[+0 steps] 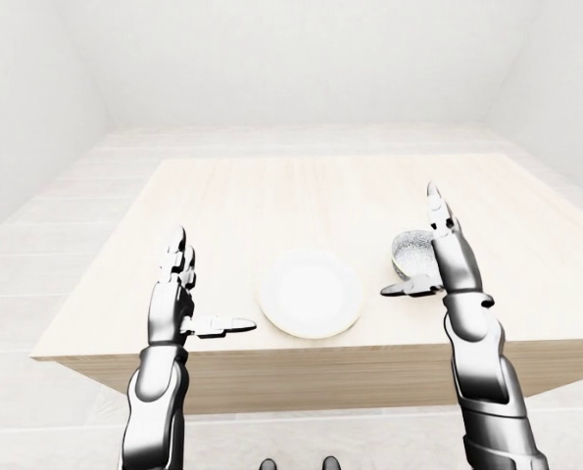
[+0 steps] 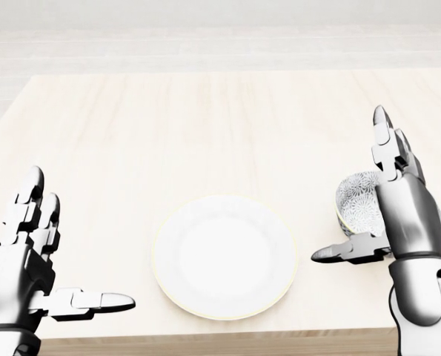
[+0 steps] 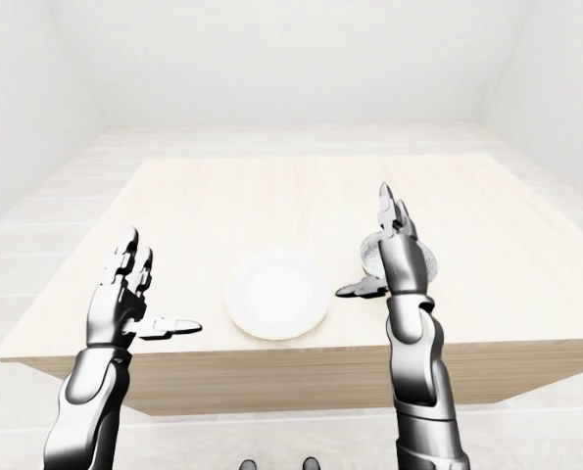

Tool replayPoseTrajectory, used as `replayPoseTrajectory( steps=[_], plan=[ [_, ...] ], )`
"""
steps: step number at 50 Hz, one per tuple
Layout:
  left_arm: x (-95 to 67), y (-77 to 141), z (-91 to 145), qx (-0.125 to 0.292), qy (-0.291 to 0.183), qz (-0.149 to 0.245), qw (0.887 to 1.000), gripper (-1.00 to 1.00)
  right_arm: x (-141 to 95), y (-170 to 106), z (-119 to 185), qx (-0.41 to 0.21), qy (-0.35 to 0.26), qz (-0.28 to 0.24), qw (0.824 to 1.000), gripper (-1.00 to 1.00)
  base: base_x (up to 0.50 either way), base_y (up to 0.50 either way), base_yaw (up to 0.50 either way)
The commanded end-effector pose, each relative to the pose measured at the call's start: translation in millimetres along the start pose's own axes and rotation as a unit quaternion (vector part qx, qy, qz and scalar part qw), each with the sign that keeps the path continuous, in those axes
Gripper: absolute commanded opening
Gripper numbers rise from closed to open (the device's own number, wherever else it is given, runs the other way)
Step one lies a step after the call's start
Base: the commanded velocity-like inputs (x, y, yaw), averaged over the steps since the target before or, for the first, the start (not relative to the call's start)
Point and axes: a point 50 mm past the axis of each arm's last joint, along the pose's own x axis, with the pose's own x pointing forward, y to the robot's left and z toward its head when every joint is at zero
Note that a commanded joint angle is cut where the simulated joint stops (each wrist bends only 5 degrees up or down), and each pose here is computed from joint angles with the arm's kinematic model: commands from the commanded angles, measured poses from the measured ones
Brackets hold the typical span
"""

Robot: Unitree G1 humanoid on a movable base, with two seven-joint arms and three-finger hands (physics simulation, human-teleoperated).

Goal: Put the bowl on the plate.

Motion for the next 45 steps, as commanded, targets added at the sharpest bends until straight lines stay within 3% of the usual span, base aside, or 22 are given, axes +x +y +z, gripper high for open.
replayPoseTrajectory(
  steps=[1, 24, 45],
  plan=[
    [-0.9, 1, -6, 0.0, 0.013, 0.001, 1.0, 1.0, 6, -4, 2, -0.051, -0.002, -0.01, 0.999, 1.0, 0.0, 0.0, 0.0],
    [0.8, 1, -2, 0.003, 0.005, 0.002, 1.0, 1.0, 14, 6, -21, -0.175, 0.038, 0.014, 0.984, 1.0, 0.0, 0.0, 0.0],
    [-0.7, 3, 3, 0.004, -0.006, 0.004, 1.0, 1.0, 17, 9, -34, -0.243, 0.061, 0.042, 0.967, 1.0, 0.0, 0.0, 0.0]
  ],
)
